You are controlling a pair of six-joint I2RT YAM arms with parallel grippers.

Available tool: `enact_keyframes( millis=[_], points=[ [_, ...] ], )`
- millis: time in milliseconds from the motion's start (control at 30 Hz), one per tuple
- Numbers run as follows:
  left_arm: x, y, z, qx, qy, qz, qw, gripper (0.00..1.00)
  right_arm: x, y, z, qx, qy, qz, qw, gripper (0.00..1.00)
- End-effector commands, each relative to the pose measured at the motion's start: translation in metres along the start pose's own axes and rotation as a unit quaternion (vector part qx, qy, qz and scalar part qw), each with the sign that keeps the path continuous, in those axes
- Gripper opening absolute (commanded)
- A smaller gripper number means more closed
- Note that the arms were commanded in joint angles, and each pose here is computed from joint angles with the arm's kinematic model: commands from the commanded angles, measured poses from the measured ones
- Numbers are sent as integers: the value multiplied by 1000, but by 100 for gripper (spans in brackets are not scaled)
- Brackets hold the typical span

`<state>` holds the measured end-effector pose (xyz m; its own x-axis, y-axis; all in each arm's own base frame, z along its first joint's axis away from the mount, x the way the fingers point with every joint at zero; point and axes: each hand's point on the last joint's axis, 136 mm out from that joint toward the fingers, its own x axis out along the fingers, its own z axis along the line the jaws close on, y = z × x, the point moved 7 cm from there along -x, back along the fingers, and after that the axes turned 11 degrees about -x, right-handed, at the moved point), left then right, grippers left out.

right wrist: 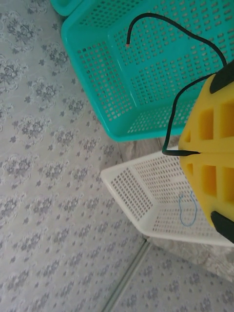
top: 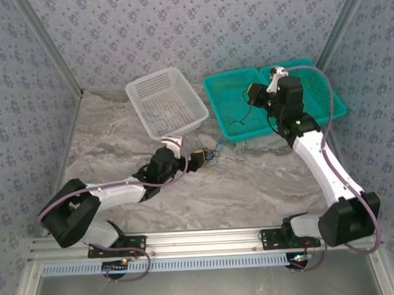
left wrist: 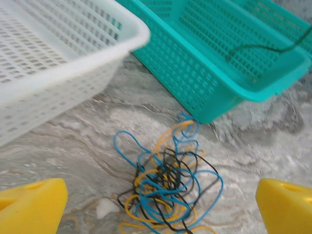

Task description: Untangle the cables

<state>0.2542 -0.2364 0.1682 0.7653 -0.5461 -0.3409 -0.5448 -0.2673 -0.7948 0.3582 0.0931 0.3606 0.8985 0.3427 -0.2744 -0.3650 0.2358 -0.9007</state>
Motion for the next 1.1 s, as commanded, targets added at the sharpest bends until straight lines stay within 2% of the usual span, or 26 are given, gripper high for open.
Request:
enact_keyframes(
  millis=[0,167,333,367,533,567,633,867,1033,1067],
  points=[
    [-8,-10,14,-35,-31,-29,998,99,14,-15,-9,-51,34,8,998,0],
    [-9,-15,27,-71,-33,-35,996,99,63,-2,-36,-109,107,66,986,0],
    [-7,-15,26,-70,-26,-24,997,99,108,17,-48,-119,93,145,978,0],
    [-6,-15,25,-70,-26,-19,997,99,114,22,-49,-116,90,156,977,3],
    [1,-16,21,-73,-30,4,997,99,114,37,-51,-110,112,177,972,49],
    [2,-16,20,-74,-29,3,997,99,109,39,-52,-109,121,177,971,62],
    [4,-16,19,-74,-28,3,997,99,100,40,-52,-103,130,176,970,98],
    [15,-20,16,-80,-37,16,996,99,53,53,-44,-77,125,165,975,100],
    [28,-18,11,-88,-46,56,993,99,18,72,-40,-49,123,161,978,100],
    [30,-18,11,-95,-54,65,992,99,12,85,-41,-42,120,170,977,100]
  ],
)
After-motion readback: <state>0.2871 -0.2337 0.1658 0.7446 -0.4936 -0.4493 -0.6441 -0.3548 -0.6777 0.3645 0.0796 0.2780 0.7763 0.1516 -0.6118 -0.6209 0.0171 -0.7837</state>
